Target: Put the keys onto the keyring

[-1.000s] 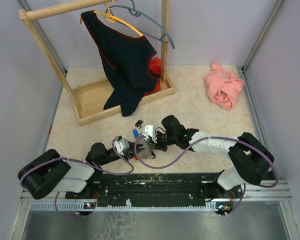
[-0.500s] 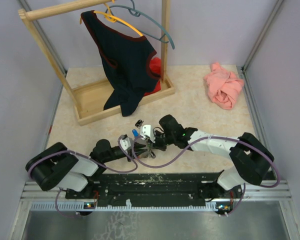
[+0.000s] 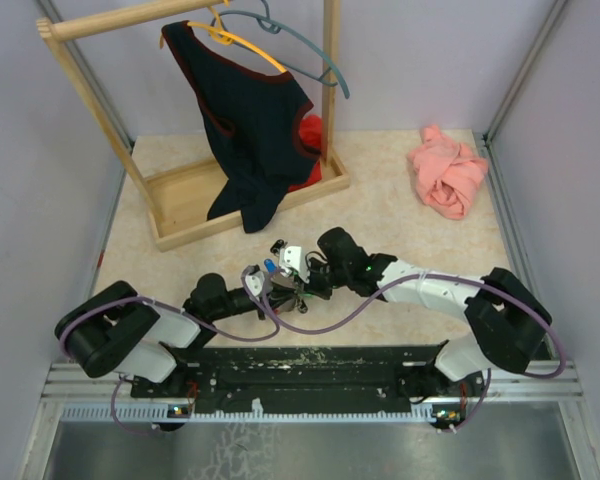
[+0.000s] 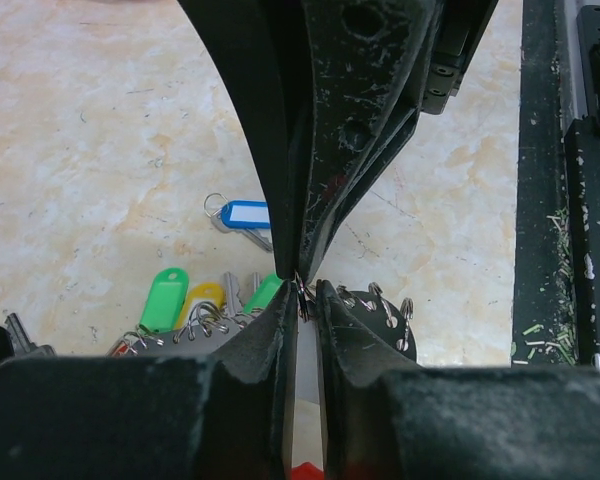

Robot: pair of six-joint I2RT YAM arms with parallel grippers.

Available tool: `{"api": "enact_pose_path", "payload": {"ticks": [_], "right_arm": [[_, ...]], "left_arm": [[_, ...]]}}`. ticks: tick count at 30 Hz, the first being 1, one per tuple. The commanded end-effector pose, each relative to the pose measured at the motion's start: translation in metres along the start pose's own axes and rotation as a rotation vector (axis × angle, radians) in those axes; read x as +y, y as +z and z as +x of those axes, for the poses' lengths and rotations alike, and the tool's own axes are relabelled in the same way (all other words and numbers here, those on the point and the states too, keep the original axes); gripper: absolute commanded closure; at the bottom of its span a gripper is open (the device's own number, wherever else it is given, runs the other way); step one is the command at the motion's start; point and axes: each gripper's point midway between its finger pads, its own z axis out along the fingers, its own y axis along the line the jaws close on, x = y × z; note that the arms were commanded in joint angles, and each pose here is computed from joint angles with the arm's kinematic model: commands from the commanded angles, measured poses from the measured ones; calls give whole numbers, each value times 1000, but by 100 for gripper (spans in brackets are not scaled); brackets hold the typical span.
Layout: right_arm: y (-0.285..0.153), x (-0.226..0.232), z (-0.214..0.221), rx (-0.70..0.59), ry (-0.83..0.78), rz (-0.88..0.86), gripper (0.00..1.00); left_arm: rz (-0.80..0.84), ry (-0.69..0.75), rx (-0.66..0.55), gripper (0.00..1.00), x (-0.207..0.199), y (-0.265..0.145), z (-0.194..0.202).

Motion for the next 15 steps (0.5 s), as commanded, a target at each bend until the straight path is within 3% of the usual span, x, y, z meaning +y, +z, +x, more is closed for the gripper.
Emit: {"api": "enact_pose_path", "payload": {"ticks": [1, 15], "right_arm": [[-14, -15, -49, -116, -54, 65, 100], [-19, -12, -57, -125, -73, 67, 100]], "left_arm": [[13, 5, 3, 82, 0, 3, 0], [2, -3, 12, 93, 3, 4, 2]]}}
